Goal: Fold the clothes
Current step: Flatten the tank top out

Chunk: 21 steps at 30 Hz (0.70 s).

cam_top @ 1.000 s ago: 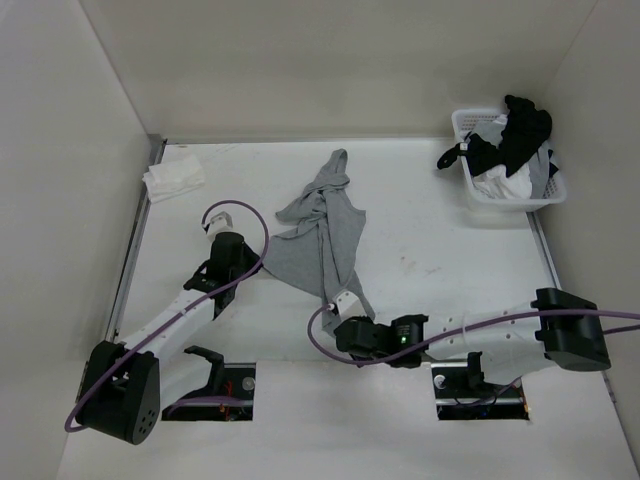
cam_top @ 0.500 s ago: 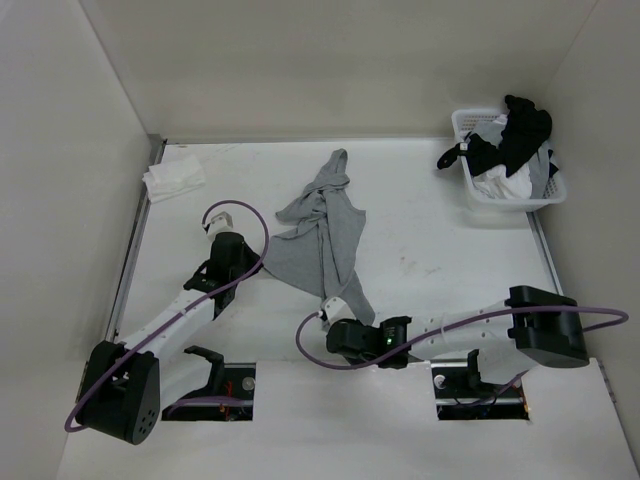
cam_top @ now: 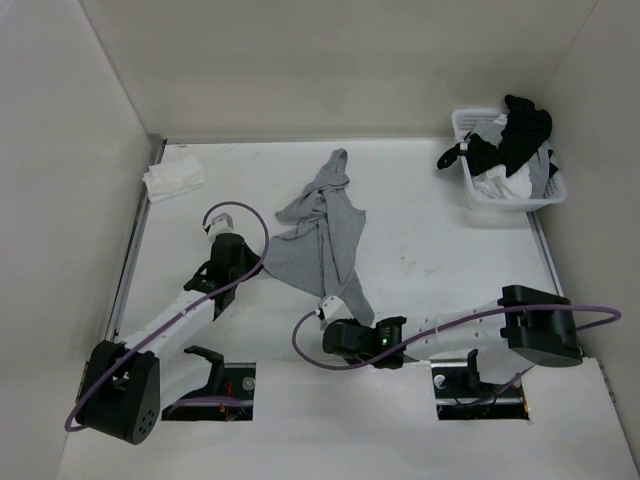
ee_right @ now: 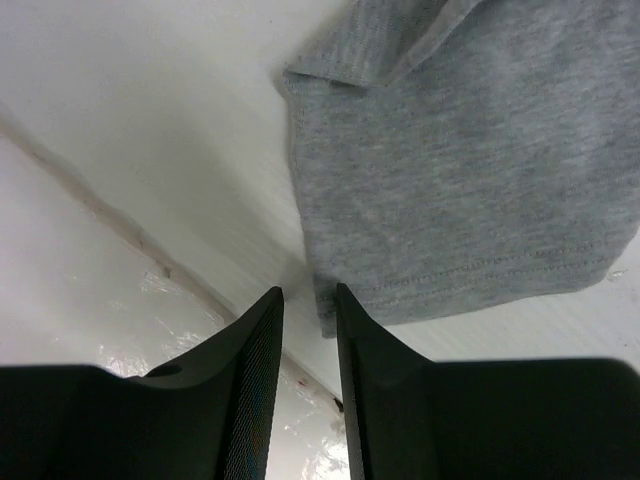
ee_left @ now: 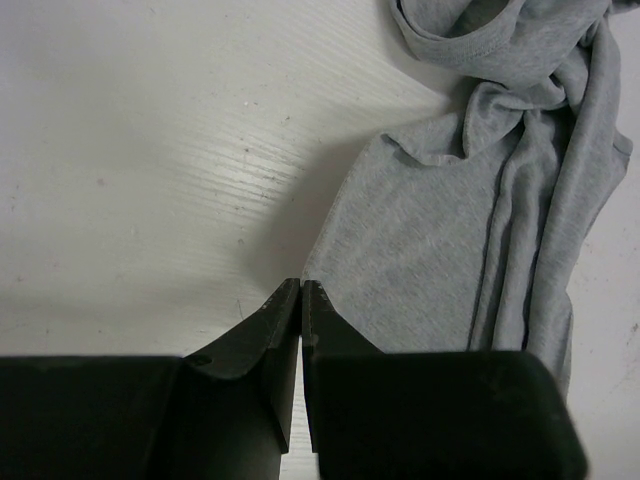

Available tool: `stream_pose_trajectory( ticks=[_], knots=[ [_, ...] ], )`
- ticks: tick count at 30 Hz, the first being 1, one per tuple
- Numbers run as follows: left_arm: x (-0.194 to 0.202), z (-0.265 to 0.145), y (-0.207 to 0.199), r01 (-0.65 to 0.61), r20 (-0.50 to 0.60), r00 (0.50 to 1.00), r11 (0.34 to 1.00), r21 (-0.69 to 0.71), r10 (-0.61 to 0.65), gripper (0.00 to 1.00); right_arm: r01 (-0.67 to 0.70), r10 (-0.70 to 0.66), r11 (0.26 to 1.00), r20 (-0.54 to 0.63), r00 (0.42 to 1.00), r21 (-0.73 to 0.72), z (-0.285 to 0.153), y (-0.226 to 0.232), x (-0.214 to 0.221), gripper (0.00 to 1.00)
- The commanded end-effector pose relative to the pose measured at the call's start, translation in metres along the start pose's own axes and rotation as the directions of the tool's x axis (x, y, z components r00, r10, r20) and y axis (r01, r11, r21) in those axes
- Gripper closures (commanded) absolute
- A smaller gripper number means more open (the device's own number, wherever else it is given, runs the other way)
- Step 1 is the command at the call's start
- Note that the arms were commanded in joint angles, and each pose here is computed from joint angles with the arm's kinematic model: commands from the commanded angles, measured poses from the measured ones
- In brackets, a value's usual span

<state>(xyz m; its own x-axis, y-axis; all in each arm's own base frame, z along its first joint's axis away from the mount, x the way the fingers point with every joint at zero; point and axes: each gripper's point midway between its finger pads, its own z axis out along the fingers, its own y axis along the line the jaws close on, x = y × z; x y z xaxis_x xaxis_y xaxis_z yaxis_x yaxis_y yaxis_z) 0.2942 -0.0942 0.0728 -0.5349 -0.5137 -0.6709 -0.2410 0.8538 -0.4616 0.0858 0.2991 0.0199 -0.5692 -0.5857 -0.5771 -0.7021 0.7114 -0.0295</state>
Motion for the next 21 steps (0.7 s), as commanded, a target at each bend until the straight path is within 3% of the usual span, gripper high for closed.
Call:
stream_pose_trajectory(
  ticks=[1, 11, 21],
  knots=[
    [-0.008, -0.002, -0.007, 0.019, 0.028, 0.999, 0.999, 0.038, -0.02, 0.96, -0.005, 0.005, 1.0, -0.01, 1.0, 0.014, 0.006, 0.003, 0.002, 0.68],
    [-0.011, -0.004, -0.008, 0.024, 0.037, 0.999, 0.999, 0.047, -0.026, 0.96, -0.037, 0.036, 0.999, 0.018, 0.999, 0.031, 0.001, -0.004, 0.001, 0.7],
    [-0.017, -0.008, -0.013, 0.029, 0.055, 0.998, 0.998, 0.064, -0.032, 0.96, -0.092, 0.091, 0.995, 0.013, 0.996, 0.038, 0.004, -0.008, 0.007, 0.95]
  ],
)
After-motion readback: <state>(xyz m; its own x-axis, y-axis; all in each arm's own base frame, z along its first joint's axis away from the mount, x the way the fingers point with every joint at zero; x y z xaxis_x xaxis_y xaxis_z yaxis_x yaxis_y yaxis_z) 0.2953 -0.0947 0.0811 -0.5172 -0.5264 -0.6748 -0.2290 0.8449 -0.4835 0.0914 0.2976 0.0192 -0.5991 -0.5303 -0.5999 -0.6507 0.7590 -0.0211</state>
